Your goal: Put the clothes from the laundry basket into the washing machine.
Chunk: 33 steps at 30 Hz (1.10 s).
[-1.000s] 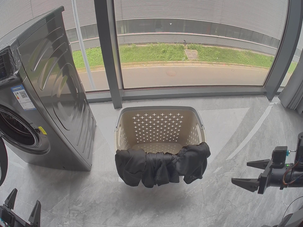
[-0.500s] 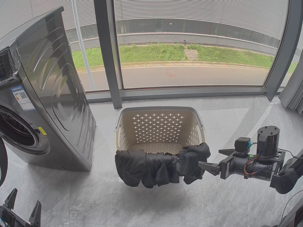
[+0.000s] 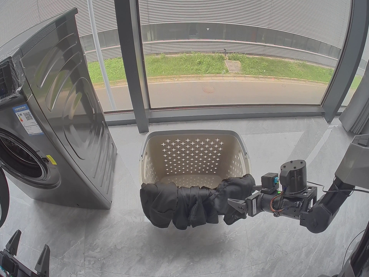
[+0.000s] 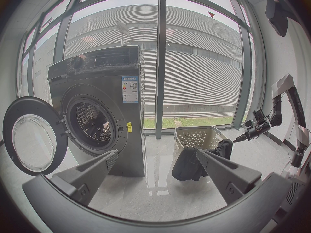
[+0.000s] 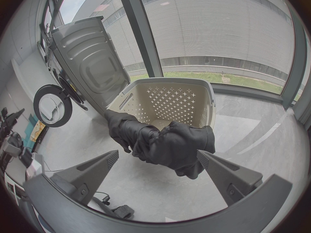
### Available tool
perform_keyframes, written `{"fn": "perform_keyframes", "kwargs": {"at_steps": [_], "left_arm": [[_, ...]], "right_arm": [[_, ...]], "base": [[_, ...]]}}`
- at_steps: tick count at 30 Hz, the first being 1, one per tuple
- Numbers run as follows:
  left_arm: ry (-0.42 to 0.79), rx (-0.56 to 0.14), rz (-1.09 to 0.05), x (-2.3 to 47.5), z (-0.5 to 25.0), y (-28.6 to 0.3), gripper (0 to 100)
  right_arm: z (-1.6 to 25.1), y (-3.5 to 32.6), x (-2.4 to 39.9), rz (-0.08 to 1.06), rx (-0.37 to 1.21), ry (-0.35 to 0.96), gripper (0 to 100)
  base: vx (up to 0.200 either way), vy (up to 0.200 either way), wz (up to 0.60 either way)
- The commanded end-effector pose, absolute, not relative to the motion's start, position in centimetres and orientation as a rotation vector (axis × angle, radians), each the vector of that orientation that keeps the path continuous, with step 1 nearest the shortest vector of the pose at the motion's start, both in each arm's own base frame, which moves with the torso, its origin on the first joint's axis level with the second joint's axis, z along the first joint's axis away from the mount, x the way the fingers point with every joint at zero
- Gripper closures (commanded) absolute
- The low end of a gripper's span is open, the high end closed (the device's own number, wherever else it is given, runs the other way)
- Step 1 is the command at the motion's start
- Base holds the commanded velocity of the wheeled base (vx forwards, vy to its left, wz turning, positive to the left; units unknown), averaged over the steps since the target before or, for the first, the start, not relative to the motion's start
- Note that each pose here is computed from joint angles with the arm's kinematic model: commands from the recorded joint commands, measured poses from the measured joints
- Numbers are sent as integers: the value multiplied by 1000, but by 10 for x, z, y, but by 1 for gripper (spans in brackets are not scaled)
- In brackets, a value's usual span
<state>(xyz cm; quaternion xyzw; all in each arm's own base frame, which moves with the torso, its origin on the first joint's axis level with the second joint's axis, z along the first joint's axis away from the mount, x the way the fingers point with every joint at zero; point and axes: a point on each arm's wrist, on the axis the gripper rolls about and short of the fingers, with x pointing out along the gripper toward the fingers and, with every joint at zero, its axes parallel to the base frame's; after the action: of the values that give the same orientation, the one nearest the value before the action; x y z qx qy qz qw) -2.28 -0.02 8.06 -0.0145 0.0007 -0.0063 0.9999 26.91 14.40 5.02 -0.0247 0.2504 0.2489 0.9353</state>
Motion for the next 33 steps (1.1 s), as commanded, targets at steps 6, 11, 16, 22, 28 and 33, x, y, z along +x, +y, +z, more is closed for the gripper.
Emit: {"fn": "perform_keyframes", "kwargs": {"at_steps": [6, 11, 16, 22, 28, 33], "left_arm": [[0, -25, -12, -23, 75, 0, 0], [0, -17, -15, -23, 75, 0, 0], [0, -17, -15, -23, 75, 0, 0], [0, -25, -14, -23, 75, 0, 0], [0, -28, -11, -23, 75, 0, 0], [0, -29, -11, -23, 75, 0, 0]], "right_arm": [[34, 146, 287, 478, -95, 524, 0], [37, 150, 288, 486, -100, 507, 0], [39, 152, 291, 491, -103, 500, 0], [35, 156, 299, 490, -116, 532, 0], [17, 160, 313, 489, -155, 554, 0], [4, 161, 323, 482, -161, 571, 0]], "base": [[0, 0, 0], [120, 0, 0], [0, 0, 0], [0, 0, 0], [0, 0, 0], [0, 0, 0]]}}
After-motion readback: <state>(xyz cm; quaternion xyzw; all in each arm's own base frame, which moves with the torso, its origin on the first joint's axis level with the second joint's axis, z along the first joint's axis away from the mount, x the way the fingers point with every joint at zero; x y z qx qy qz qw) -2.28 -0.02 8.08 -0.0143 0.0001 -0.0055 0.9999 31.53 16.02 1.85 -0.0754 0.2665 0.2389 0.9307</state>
